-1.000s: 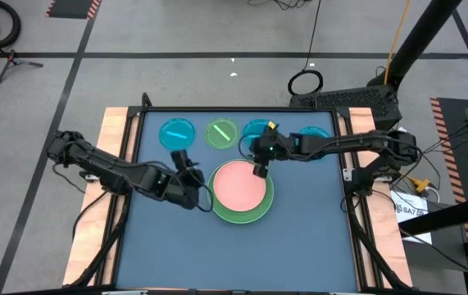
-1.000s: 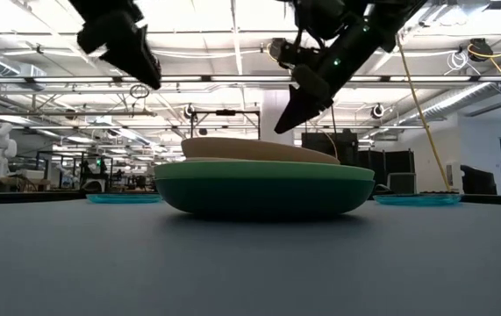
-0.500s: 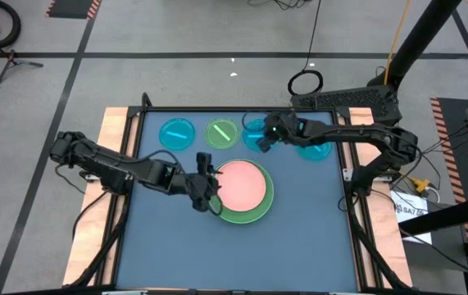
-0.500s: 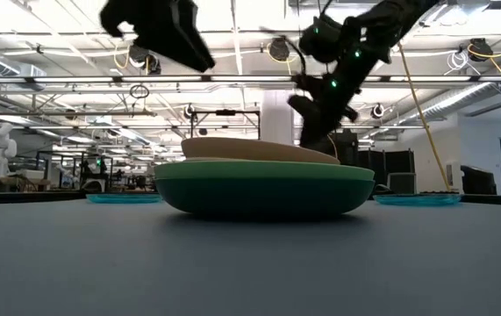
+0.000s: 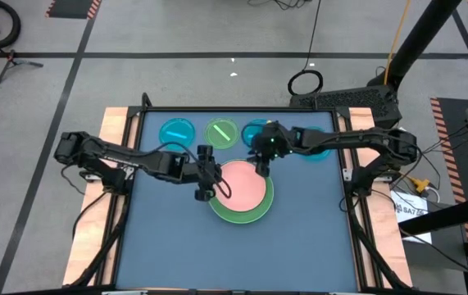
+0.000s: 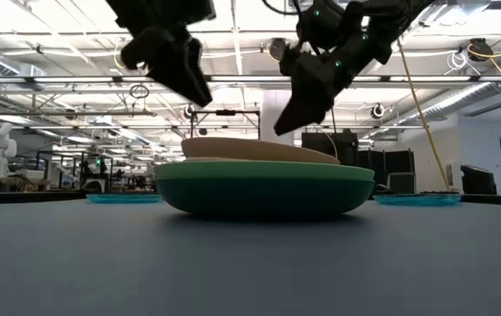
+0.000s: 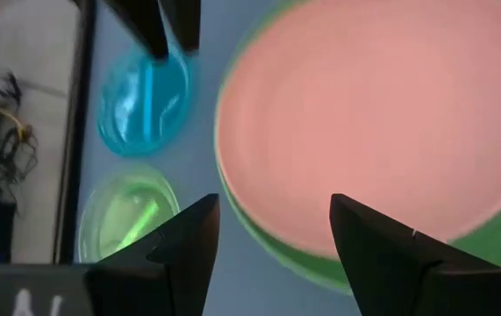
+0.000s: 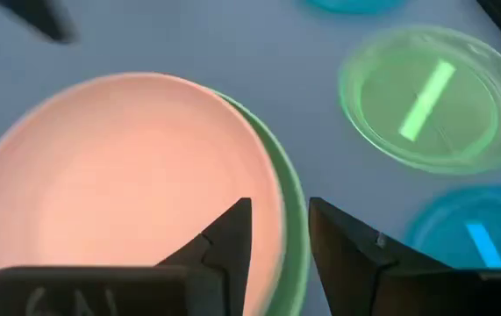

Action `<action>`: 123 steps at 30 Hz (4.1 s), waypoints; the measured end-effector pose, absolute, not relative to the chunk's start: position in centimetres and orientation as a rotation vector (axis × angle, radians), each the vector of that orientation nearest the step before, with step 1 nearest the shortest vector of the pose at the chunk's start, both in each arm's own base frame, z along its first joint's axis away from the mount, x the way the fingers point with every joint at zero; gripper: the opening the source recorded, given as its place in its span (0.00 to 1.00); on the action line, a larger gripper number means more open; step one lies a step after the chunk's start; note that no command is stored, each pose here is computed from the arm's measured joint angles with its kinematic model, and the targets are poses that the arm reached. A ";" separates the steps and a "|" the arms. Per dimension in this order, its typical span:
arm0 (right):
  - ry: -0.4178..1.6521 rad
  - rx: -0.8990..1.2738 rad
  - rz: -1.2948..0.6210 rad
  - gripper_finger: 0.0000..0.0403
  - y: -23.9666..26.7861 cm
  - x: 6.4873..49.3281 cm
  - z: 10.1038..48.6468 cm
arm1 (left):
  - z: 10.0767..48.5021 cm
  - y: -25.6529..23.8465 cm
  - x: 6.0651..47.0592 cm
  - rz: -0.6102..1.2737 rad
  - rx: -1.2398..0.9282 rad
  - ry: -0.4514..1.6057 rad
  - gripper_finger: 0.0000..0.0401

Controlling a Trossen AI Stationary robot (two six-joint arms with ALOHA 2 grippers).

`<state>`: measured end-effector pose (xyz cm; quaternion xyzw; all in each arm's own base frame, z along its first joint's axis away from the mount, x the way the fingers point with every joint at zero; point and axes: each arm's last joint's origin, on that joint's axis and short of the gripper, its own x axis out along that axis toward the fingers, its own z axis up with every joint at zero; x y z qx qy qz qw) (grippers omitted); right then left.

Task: Stack plastic plates
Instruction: Remove the orange plate from the stacked plates, then remove the light orange plate from the stacked plates

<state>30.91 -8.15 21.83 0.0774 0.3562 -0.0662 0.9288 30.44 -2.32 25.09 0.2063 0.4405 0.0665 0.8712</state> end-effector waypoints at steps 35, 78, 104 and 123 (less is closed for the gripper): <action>0.792 0.100 -0.197 0.03 -6.7 33.8 17.0 | 25.3 -1.9 30.5 0.160 0.419 0.908 0.56; 1.042 0.408 -0.638 0.00 -4.2 12.5 20.1 | 25.2 -1.8 30.4 0.213 0.456 0.925 0.56; 1.070 0.481 -0.771 0.11 -4.6 13.5 19.2 | 25.2 -1.8 30.4 0.216 0.450 0.923 0.56; 0.964 0.476 -0.769 0.24 -4.9 14.3 19.6 | 25.2 -1.8 30.4 0.216 0.448 0.923 0.56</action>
